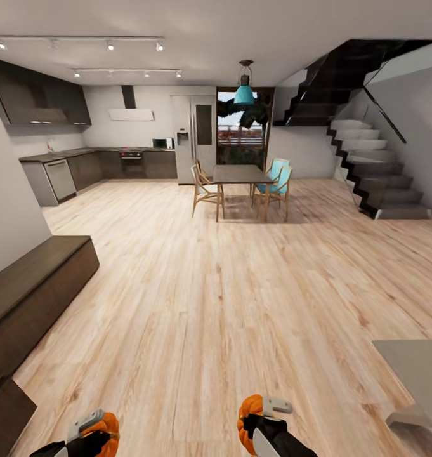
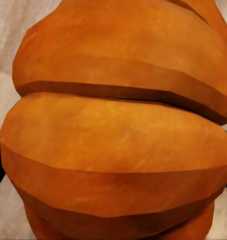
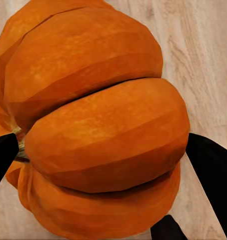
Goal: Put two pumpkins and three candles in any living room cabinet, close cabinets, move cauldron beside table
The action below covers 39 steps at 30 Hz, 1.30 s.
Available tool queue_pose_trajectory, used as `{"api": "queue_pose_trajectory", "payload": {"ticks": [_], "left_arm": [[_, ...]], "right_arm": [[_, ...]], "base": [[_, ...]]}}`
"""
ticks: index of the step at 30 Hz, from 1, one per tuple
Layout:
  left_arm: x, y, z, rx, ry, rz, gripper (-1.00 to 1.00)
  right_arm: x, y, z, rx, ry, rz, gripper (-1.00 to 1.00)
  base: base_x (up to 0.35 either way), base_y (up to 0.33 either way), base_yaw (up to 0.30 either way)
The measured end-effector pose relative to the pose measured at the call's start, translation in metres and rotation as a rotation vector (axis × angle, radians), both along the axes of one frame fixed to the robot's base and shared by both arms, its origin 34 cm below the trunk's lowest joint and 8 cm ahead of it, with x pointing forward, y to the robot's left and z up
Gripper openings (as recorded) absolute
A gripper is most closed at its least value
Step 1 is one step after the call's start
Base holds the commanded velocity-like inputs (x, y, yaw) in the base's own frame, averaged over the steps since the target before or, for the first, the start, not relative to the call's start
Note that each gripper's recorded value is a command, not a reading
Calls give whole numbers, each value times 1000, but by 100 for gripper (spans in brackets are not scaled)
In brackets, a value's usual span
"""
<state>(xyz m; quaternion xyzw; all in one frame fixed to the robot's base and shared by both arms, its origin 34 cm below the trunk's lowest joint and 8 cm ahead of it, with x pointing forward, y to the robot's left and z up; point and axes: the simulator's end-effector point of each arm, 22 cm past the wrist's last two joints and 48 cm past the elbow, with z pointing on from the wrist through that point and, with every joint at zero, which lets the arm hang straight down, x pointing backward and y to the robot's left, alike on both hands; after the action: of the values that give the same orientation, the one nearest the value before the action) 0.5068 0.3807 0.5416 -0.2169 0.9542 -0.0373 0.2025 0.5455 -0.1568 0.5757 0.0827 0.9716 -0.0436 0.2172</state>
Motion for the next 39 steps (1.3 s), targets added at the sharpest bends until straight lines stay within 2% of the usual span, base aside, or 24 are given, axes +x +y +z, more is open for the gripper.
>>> {"api": "queue_pose_trajectory", "payload": {"ticks": [18, 39], "left_arm": [[-2, 0, -2, 0, 5, 2, -100], [-6, -2, -8, -1, 20, 0, -100]], "right_arm": [[-2, 5, -2, -2, 9, 15, -100], [-6, 5, -7, -4, 20, 17, -100]], "base": [[293, -44, 281], [12, -4, 273]]}}
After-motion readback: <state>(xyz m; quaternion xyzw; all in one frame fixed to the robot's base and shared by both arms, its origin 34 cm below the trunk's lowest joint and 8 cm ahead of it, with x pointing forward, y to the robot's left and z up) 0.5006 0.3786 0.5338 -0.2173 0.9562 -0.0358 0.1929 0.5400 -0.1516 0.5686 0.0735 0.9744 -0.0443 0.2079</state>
